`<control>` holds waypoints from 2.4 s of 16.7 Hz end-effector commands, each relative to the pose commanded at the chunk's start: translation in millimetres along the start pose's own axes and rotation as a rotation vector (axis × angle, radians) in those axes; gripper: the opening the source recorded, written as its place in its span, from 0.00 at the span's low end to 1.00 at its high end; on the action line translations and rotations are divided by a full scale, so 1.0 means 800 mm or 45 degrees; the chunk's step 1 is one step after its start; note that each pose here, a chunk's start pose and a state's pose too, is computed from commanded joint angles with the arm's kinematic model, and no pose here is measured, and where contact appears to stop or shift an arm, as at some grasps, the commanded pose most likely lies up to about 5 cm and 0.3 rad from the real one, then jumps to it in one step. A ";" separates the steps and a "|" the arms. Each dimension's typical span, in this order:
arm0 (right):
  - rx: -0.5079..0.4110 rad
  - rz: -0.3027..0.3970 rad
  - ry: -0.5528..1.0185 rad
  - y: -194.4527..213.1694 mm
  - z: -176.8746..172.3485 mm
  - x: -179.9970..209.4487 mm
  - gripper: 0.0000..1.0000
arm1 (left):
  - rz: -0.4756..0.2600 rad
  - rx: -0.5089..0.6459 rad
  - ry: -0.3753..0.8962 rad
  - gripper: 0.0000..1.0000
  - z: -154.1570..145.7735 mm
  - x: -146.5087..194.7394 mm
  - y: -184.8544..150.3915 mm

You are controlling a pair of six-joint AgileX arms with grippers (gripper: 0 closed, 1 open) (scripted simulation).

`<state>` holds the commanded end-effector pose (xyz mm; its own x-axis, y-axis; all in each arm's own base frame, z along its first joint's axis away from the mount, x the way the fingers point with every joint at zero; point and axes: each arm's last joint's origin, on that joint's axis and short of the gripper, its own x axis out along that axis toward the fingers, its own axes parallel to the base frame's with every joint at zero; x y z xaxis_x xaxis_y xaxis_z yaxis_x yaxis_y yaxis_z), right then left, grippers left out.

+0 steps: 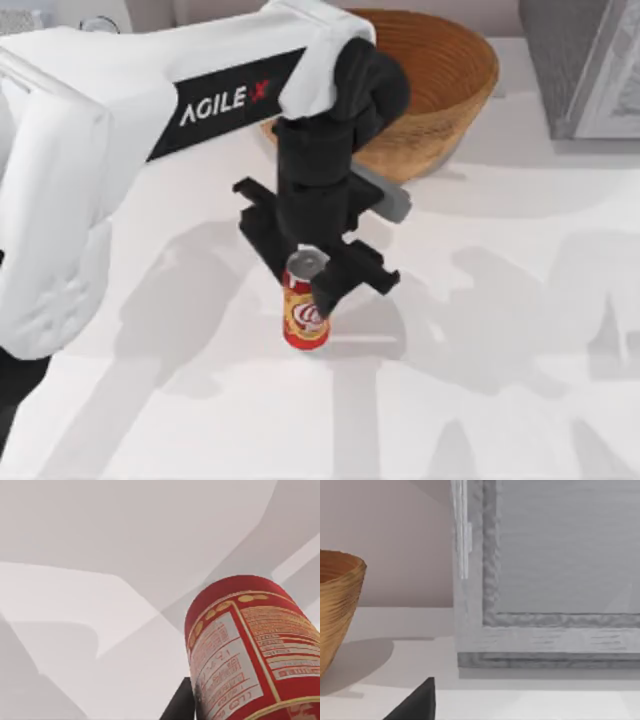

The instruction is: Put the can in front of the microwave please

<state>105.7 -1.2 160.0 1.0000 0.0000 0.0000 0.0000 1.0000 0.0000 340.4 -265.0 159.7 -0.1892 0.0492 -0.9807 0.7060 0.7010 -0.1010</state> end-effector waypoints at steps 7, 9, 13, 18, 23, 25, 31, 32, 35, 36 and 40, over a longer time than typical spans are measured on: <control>0.000 0.000 0.000 0.000 0.000 0.000 1.00 | -0.185 -0.330 -0.029 0.00 -0.090 0.010 0.231; 0.000 0.000 0.000 0.000 0.000 0.000 1.00 | -0.190 -0.527 -0.093 0.00 -0.149 0.003 0.311; 0.000 0.000 0.000 0.000 0.000 0.000 1.00 | -0.090 -0.829 -0.196 0.00 -0.262 -0.023 0.410; 0.000 0.000 0.000 0.000 0.000 0.000 1.00 | 0.049 -0.988 -0.255 0.00 -0.323 -0.054 0.443; 0.000 0.000 0.000 0.000 0.000 0.000 1.00 | 0.047 -0.983 -0.251 0.00 -0.322 -0.050 0.443; 0.000 0.000 0.000 0.000 0.000 0.000 1.00 | 0.049 -0.987 -0.255 0.00 -0.322 -0.045 0.444; 0.000 0.000 0.000 0.000 0.000 0.000 1.00 | 0.049 -0.988 -0.255 0.15 -0.322 -0.044 0.444; 0.000 0.000 0.000 0.000 0.000 0.000 1.00 | 0.049 -0.988 -0.255 0.23 -0.322 -0.044 0.444; 0.000 0.000 0.000 0.000 0.000 0.000 1.00 | 0.049 -0.988 -0.255 0.45 -0.322 -0.044 0.444; 0.000 0.000 0.000 0.000 0.000 0.000 1.00 | 0.049 -0.988 -0.255 0.53 -0.322 -0.044 0.444; 0.000 0.000 0.000 0.000 0.000 0.000 1.00 | 0.049 -0.988 -0.255 0.83 -0.322 -0.044 0.444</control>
<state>105.7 -1.2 160.0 1.0000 0.0000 0.0000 0.0000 1.0000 0.0000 422.3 165.2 201.7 0.0041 0.0066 -1.0000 0.0200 0.9998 0.0067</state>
